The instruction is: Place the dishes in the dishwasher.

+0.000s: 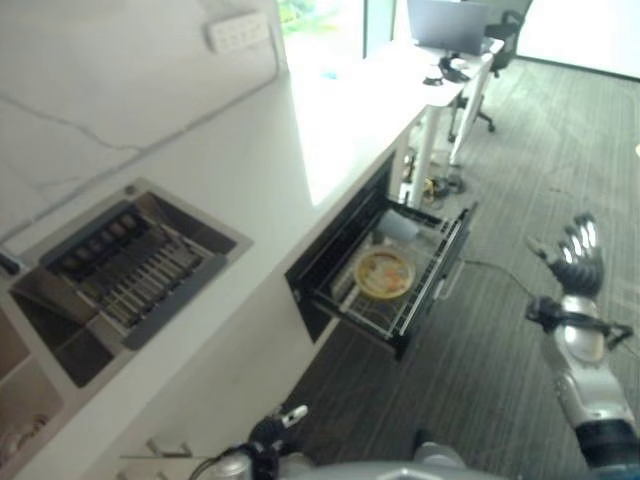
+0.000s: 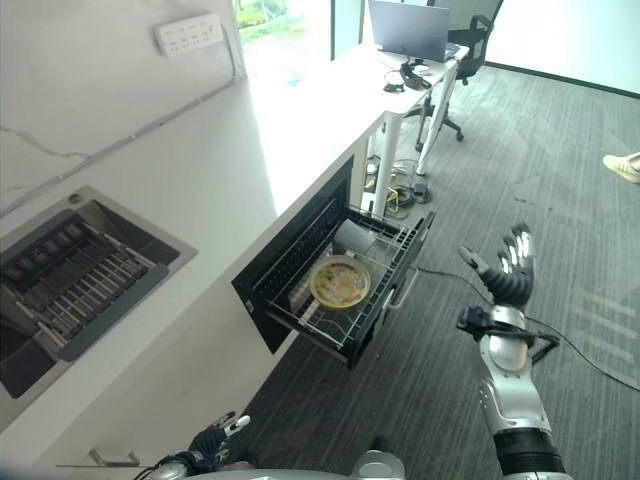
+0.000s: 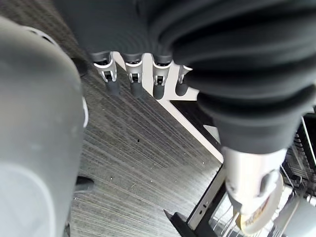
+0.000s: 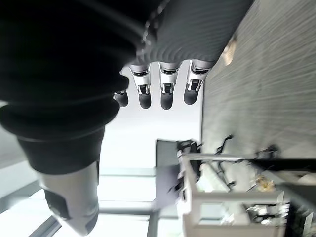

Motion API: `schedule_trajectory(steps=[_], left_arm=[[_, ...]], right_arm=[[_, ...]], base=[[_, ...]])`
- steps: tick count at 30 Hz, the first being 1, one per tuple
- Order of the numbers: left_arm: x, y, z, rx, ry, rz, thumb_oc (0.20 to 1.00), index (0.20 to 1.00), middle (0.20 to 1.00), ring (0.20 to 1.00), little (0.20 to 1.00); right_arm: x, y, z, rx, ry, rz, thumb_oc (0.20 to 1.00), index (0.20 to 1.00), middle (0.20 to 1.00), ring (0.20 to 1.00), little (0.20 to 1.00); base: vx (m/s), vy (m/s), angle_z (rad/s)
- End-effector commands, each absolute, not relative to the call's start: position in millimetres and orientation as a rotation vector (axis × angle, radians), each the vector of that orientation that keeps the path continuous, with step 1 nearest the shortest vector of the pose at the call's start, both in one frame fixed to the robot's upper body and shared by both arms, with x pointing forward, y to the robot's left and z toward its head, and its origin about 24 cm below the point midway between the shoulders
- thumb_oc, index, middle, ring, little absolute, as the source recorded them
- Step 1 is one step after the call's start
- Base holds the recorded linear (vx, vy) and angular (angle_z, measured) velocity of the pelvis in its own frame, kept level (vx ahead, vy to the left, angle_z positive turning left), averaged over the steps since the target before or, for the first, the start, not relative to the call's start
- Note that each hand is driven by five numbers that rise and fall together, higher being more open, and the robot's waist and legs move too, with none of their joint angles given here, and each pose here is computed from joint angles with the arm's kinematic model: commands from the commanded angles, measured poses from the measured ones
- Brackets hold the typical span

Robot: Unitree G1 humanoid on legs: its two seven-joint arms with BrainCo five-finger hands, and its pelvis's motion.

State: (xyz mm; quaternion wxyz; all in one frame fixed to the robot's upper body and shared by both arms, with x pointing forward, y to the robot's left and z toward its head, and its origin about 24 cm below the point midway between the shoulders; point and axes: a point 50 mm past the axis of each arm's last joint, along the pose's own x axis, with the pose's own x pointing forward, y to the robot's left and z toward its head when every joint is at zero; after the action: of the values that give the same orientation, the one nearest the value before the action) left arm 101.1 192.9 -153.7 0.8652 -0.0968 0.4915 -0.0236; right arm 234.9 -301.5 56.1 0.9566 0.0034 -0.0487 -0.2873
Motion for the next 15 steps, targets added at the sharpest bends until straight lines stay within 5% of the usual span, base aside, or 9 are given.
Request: schedule_trajectory(steps=[1, 5, 15], left_arm=[[100, 194, -156, -0.200, 1.071, -0.095, 1.000, 1.000, 1.000, 1.000, 1.000], [101, 195, -156, -0.149, 1.101, -0.151, 1.000, 1.000, 1.000, 1.000, 1.000], [116, 189, -151, -0.152, 1.046, -0.209, 1.000, 1.000, 1.000, 1.000, 1.000]], right_arm=[[245, -309, 77, 0.217, -0.221, -0.589, 1.000, 1.000, 1.000, 1.000, 1.000], [252, -310, 24, 0.537, -0.028, -0.646, 1.000, 1.000, 1.000, 1.000, 1.000], [286, -295, 9, 0.453, 0.186, -0.405, 1.000, 1.000, 1.000, 1.000, 1.000]], base=[[0.06, -0.062, -0.04], [0.06, -0.046, 0.18], [0.00, 0.063, 0.27]])
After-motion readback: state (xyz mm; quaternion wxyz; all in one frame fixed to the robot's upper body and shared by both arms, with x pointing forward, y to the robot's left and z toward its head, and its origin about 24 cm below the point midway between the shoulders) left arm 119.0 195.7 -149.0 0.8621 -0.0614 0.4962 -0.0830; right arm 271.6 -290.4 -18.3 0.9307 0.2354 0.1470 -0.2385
